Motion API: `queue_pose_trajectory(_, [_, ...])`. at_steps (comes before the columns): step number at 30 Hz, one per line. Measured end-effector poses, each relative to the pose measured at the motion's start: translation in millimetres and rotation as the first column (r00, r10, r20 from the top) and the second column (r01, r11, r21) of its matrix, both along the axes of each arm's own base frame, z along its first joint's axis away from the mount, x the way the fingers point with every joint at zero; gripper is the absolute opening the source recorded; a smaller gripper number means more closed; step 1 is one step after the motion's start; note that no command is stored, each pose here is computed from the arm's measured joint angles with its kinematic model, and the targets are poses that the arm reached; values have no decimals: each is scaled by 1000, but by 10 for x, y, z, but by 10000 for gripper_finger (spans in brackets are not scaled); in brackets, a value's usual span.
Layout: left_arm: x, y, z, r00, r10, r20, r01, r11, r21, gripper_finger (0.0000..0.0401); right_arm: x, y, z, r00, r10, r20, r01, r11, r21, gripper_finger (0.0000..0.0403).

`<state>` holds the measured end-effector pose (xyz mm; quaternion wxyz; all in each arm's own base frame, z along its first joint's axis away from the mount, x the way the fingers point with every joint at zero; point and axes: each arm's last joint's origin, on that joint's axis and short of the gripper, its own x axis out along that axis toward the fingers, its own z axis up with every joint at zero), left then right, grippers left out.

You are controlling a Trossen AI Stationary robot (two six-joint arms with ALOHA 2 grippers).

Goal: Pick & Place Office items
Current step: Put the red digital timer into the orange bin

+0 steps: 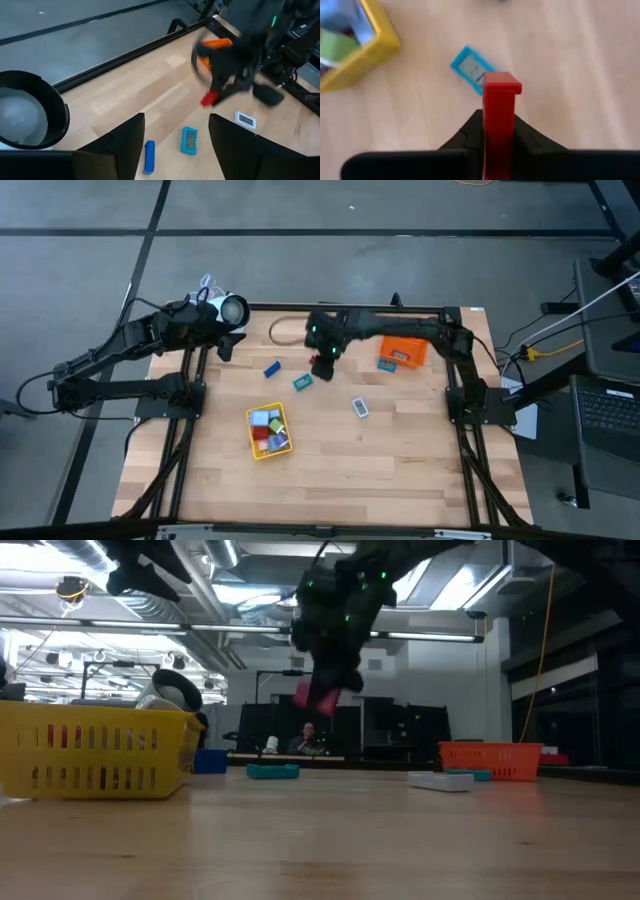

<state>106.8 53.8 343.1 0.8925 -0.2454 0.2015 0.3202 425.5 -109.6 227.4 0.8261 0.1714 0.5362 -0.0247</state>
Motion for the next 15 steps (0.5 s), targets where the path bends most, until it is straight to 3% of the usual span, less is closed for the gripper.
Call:
queue_pose_trajectory(5, [4,-7,-3,1000,-23,5,23,1000,-16,216,-284,-355,442,996,-87,-30,84,992,-94,45])
queue_pose_trajectory(9, [3,-8,-3,1000,-26,2,26,1000,-13,216,-645,-640,502,965,-163,-206,132,979,-158,45])
queue_pose_trajectory(15, [1,-9,-6,1000,-28,-1,27,1000,-13,216,-1095,-978,554,900,-301,-316,269,953,-143,45])
